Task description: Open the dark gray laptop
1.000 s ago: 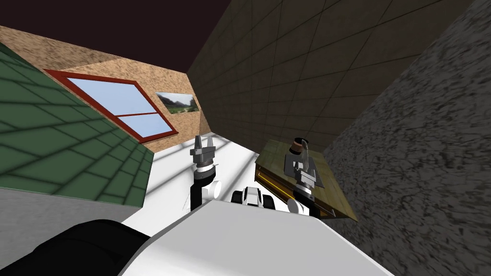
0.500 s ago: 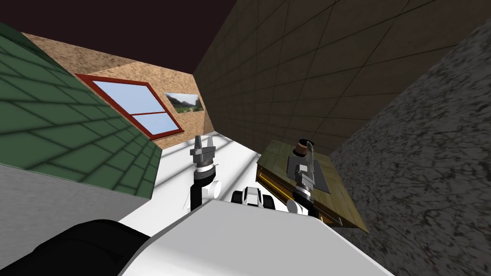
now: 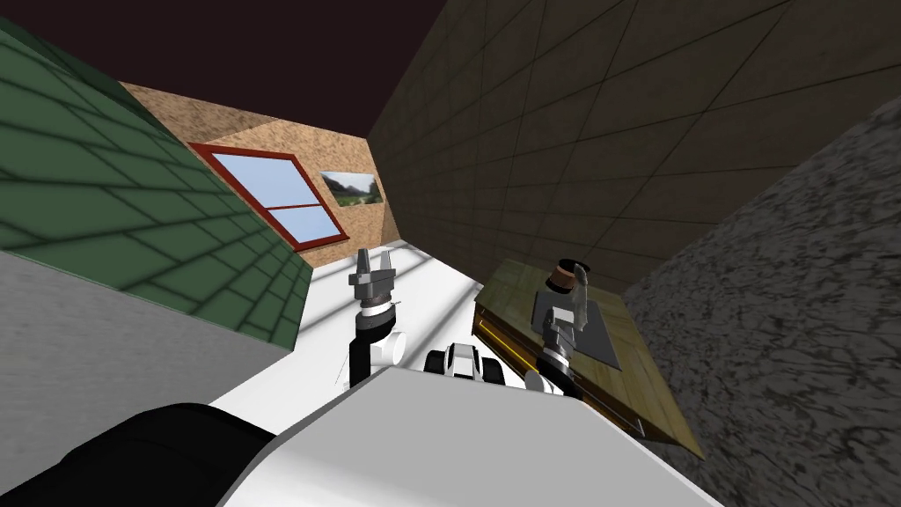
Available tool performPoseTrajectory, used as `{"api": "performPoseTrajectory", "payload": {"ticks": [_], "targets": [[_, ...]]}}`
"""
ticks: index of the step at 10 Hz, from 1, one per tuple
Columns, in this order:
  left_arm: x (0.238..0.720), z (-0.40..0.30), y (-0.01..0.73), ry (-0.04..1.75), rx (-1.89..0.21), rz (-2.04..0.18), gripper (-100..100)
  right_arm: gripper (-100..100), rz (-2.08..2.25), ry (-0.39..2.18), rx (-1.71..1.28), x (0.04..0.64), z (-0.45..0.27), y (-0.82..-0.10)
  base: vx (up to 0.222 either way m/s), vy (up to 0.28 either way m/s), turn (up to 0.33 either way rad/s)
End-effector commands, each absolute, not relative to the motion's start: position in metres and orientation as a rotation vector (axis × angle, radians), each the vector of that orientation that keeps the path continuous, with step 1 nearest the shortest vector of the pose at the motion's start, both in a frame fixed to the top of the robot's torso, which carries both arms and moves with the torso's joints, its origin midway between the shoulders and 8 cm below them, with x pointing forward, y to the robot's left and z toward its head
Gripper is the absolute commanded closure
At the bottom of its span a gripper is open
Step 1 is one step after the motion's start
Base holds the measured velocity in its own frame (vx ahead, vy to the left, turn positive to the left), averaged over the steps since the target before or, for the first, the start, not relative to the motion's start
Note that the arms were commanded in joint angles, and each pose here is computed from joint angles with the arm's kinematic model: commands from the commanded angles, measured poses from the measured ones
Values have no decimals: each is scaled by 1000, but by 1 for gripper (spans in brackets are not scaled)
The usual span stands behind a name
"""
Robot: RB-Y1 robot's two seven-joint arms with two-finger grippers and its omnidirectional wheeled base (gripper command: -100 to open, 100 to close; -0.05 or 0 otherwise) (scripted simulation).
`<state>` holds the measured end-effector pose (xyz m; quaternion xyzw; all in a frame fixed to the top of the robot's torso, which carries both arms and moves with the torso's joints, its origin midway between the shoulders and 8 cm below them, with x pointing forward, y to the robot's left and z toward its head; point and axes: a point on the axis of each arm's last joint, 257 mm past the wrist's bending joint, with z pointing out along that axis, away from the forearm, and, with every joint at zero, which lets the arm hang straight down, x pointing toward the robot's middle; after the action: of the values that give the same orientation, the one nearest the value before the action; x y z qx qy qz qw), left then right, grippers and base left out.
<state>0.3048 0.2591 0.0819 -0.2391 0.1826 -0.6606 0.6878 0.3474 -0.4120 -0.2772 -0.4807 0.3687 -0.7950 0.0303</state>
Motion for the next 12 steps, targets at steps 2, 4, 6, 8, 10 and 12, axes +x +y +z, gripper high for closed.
{"api": "performPoseTrajectory", "payload": {"ticks": [2, 4, 6, 8, 10, 12], "targets": [[305, 82, 259, 409, -535, -1479, 0, -100, -2351, 1263, -1404, 340, -298, -418, 3, -12, 105], [305, 82, 259, 409, -535, -1479, 0, -100, -2298, 1334, -1363, 335, -311, -421, 4, -13, 98], [305, 82, 259, 409, -535, -1479, 0, -100, -2251, 1399, -1326, 330, -324, -423, 2, -13, 96], [305, 82, 259, 409, -535, -1479, 0, -100, -2208, 1457, -1290, 325, -336, -424, 1, -12, 83], [305, 82, 259, 409, -535, -1479, 0, -100, -2169, 1510, -1256, 320, -346, -425, 2, -10, 73], [305, 82, 259, 409, -535, -1479, 0, -100, -2107, 1595, -1200, 311, -364, -425, 1, -10, 104]]}}
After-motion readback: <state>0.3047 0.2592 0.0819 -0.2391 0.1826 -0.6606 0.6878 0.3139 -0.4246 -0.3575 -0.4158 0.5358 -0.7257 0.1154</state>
